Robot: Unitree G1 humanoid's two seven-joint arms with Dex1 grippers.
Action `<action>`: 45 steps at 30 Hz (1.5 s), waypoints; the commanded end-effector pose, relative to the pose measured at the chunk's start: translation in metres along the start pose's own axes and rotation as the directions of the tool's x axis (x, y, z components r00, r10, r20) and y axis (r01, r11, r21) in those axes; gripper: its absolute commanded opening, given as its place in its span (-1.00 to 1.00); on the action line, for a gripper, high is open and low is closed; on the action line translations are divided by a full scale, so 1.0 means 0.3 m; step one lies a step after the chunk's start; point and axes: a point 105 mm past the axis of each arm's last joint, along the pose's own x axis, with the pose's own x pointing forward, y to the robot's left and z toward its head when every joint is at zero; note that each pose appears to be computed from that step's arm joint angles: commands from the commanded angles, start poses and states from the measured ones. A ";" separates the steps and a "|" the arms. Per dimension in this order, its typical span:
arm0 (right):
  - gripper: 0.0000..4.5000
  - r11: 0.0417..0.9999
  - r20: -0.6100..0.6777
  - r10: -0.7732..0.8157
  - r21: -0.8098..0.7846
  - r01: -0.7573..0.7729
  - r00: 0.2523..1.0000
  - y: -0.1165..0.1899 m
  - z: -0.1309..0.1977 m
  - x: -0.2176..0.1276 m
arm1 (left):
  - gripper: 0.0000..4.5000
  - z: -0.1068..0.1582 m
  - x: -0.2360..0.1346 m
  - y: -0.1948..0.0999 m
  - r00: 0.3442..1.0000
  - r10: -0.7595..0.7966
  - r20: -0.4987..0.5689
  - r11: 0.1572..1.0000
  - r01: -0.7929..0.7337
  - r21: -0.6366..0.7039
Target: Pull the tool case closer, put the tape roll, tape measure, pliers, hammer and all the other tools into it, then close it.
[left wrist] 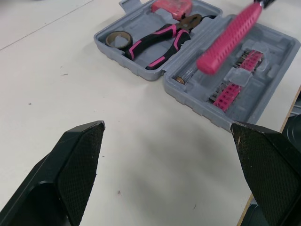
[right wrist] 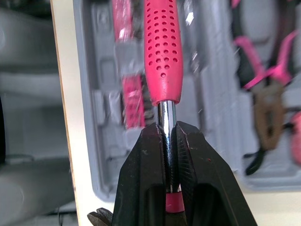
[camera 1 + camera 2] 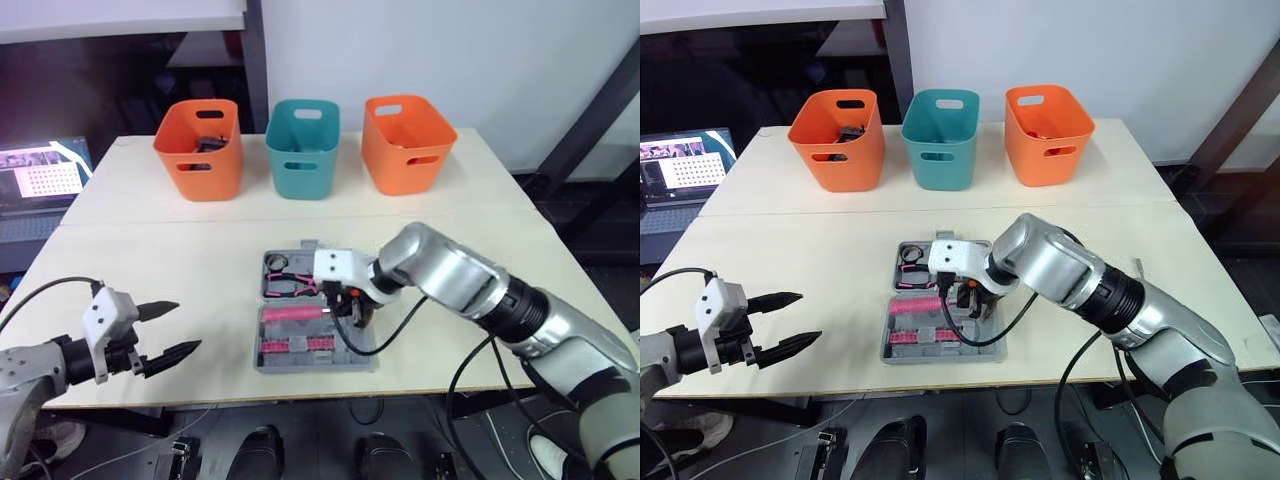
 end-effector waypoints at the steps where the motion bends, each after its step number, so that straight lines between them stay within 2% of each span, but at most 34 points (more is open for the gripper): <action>1: -0.96 0.999 0.004 -0.028 -0.034 0.028 1.000 -0.006 0.035 0.000 | 1.00 0.034 -0.012 0.009 0.999 0.020 0.025 0.999 -0.021 0.030; 17: -0.96 1.000 0.001 -0.004 0.022 0.004 1.000 0.001 0.020 0.117 | 1.00 0.026 0.006 0.008 1.000 0.010 0.001 0.999 -0.010 0.041; 36: -0.96 0.999 0.035 -0.048 -0.001 0.048 0.998 -0.052 0.020 0.146 | 1.00 0.020 0.022 -0.009 1.000 -0.022 -0.006 0.999 0.022 0.025; 38: -0.57 0.998 0.048 -0.058 0.004 0.057 0.997 -0.060 0.026 0.135 | 1.00 0.019 0.024 -0.010 1.000 -0.025 -0.005 0.999 0.025 0.024; 39: -0.47 0.998 0.052 -0.060 -0.001 0.060 0.997 -0.061 0.029 0.131 | 1.00 0.018 0.026 -0.010 1.000 -0.026 -0.005 0.999 0.027 0.023; 41: -0.02 0.998 0.070 -0.064 -0.012 0.065 0.996 -0.059 0.038 0.121 | 1.00 0.017 0.030 -0.007 1.000 -0.026 -0.005 0.999 0.026 0.024; 45: -0.02 0.998 0.152 -0.058 -0.022 0.063 0.987 -0.042 0.060 0.072 | 1.00 0.016 0.031 0.000 1.000 -0.023 -0.003 0.999 0.023 0.025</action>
